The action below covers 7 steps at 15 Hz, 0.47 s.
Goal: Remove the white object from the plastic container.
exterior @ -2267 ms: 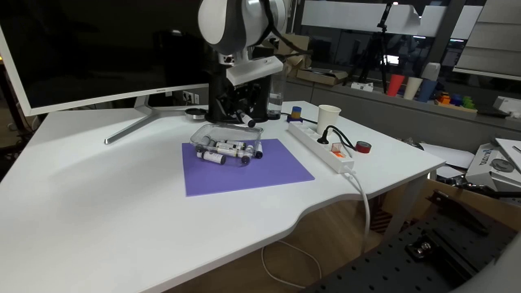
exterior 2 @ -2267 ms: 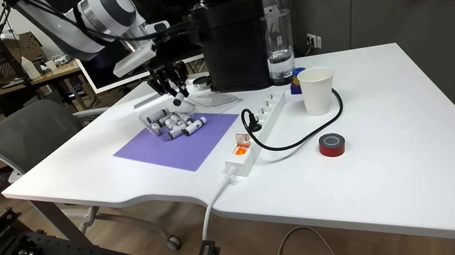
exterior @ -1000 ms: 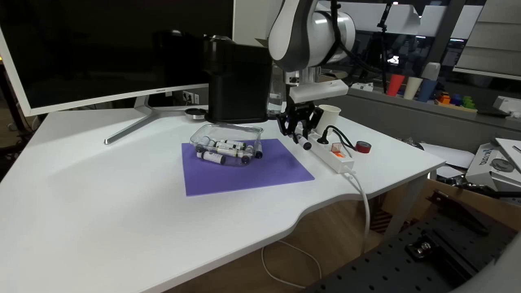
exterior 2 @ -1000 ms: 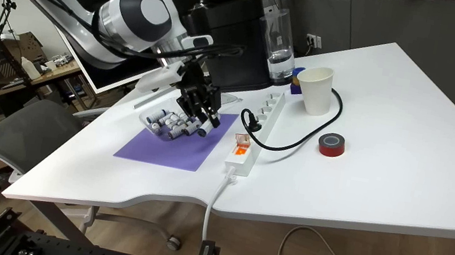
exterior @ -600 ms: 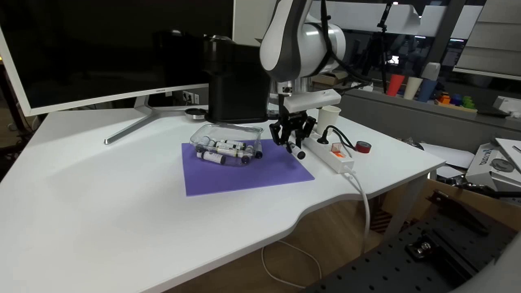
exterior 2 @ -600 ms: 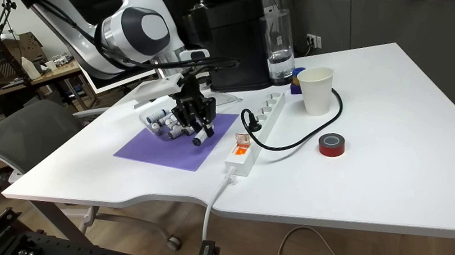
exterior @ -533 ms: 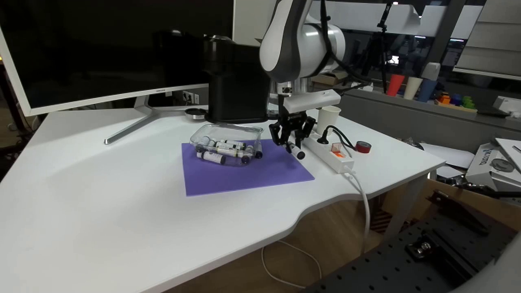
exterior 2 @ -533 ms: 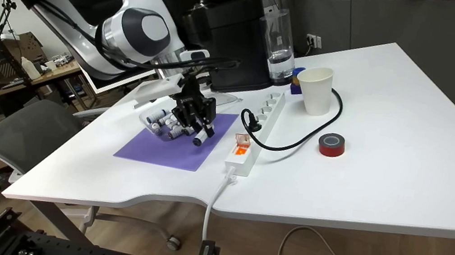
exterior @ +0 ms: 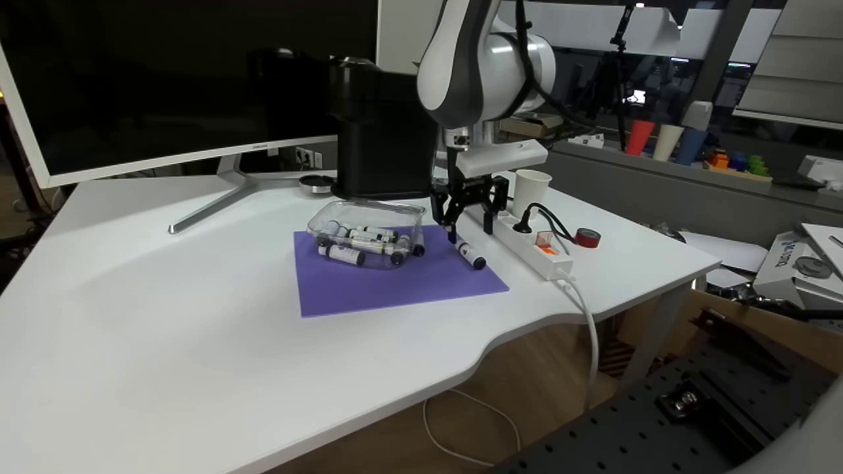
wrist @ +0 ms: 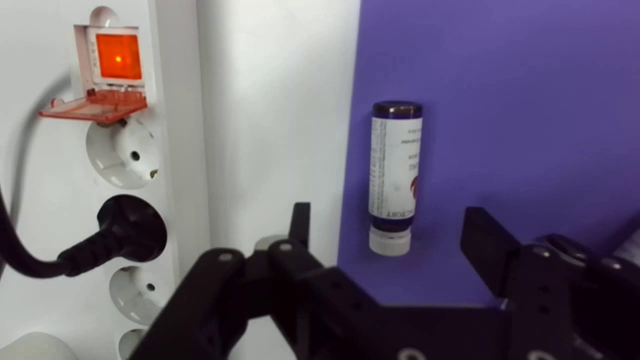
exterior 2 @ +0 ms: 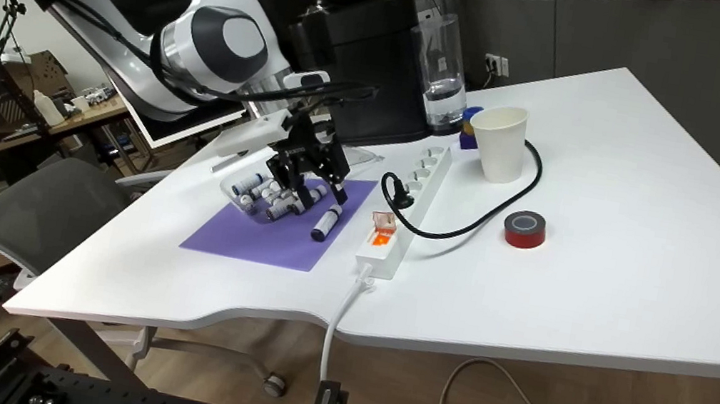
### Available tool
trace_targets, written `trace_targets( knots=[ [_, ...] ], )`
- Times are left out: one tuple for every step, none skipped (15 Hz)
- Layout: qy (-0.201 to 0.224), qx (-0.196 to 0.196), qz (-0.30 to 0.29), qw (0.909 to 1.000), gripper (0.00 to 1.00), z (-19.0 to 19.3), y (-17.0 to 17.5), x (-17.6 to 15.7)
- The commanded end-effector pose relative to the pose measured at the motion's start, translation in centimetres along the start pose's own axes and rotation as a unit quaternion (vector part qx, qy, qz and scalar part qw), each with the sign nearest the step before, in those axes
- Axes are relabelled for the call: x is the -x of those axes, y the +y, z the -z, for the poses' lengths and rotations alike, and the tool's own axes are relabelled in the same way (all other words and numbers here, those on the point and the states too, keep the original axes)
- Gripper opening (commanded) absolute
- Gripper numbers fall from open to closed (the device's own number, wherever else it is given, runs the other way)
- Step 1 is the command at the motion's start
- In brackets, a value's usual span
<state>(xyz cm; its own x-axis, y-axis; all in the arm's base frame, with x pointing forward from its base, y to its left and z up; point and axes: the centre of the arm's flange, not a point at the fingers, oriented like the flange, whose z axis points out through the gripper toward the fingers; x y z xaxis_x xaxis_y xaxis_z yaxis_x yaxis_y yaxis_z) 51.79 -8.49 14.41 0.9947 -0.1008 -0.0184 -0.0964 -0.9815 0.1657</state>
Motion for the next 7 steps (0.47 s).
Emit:
trace_targets(
  knots=[
    [0.011, 0.027, 0.011, 0.9995, 1.00, 3.2, -0.9, 0.5],
    [0.015, 0.034, 0.016, 0.9992, 1.00, 3.9, -1.2, 0.5],
    [0.020, 0.045, 0.020, 0.9986, 1.00, 4.7, -1.6, 0.6],
    [0.025, 0.054, 0.023, 0.9980, 1.00, 5.4, -1.9, 0.7],
    [0.030, 0.064, 0.027, 0.9971, 1.00, 6.1, -2.3, 0.8],
    [0.034, 0.073, 0.031, 0.9963, 1.00, 6.9, -2.6, 0.9],
    [0.035, 0.078, 0.032, 0.9958, 1.00, 7.5, -2.9, 1.0]
  ],
)
